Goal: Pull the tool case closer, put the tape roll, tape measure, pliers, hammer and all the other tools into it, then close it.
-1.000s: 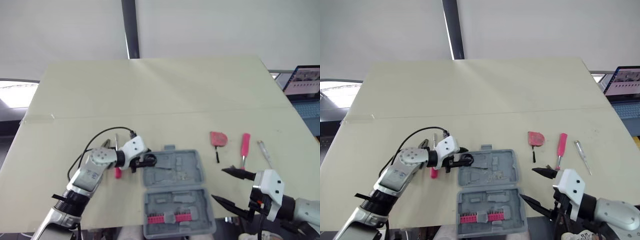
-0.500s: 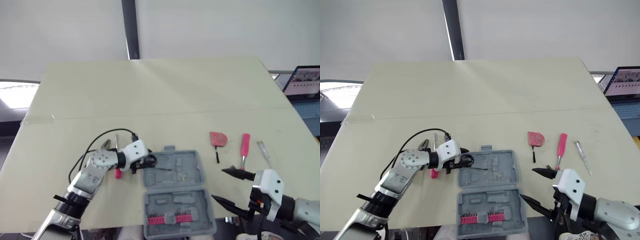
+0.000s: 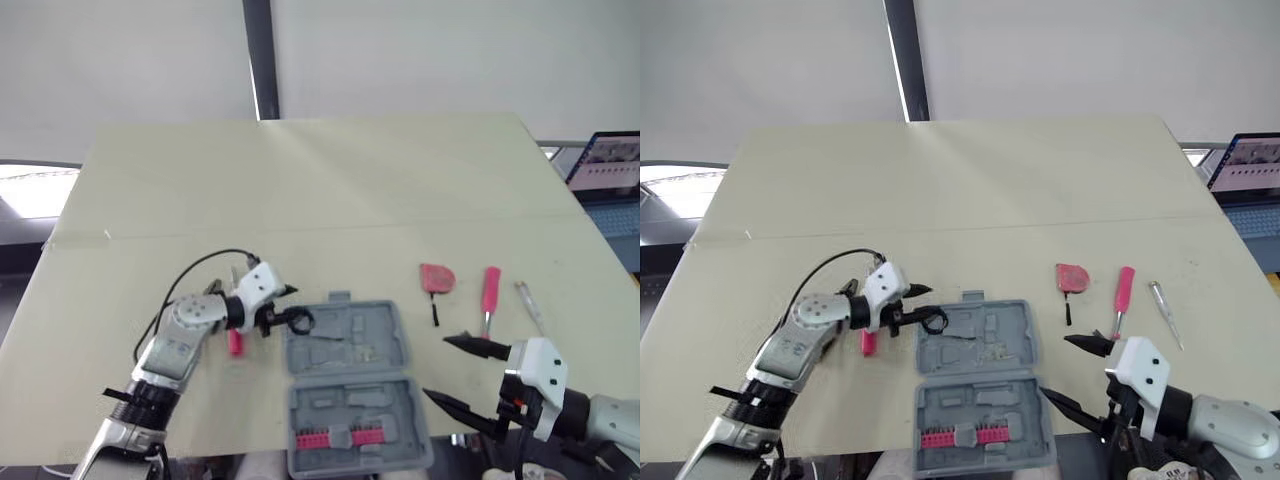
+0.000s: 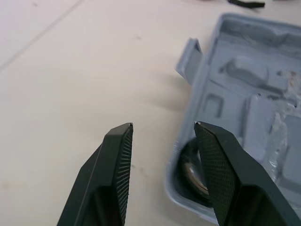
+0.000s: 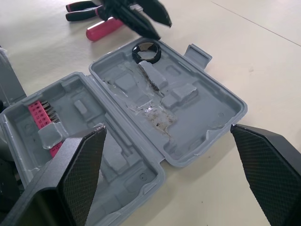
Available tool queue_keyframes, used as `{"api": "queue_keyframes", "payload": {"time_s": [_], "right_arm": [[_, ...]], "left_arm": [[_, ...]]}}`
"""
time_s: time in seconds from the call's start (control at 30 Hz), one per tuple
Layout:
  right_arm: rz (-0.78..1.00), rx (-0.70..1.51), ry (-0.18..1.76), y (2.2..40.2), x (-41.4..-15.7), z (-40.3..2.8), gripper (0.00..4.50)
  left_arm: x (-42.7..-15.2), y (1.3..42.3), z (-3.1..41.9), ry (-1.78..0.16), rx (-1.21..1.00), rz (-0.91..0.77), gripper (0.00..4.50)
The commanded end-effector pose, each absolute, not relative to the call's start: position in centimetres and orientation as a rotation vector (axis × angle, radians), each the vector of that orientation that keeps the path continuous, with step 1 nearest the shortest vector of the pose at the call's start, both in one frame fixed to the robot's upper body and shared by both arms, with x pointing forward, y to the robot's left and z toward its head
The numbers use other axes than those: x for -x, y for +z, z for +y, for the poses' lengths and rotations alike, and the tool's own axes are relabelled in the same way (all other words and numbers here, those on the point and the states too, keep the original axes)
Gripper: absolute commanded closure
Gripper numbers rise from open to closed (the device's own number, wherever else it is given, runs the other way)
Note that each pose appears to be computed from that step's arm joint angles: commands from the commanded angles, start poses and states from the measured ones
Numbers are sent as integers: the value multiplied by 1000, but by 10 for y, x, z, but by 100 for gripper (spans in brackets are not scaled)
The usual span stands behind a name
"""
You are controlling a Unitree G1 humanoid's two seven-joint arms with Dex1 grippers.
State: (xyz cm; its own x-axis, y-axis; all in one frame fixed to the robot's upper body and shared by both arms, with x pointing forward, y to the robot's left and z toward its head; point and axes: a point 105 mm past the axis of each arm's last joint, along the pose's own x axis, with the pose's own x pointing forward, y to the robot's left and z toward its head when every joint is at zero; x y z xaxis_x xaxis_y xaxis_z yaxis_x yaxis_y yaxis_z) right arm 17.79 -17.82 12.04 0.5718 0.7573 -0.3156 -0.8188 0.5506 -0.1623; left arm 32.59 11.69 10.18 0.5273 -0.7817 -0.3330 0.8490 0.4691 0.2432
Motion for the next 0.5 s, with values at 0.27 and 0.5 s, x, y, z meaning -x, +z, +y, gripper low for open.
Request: {"api": "queue_keyframes", "payload": {"time_s": [0.27,0.5], "right_arm": [[193,329,927,126,-185,-184,0],[212,307,926,119,-185,-187,0]], "left_arm": [[-276,151,143,-1104,-258,165,226],[-218,127,175,-1083,-177,311,1]]}}
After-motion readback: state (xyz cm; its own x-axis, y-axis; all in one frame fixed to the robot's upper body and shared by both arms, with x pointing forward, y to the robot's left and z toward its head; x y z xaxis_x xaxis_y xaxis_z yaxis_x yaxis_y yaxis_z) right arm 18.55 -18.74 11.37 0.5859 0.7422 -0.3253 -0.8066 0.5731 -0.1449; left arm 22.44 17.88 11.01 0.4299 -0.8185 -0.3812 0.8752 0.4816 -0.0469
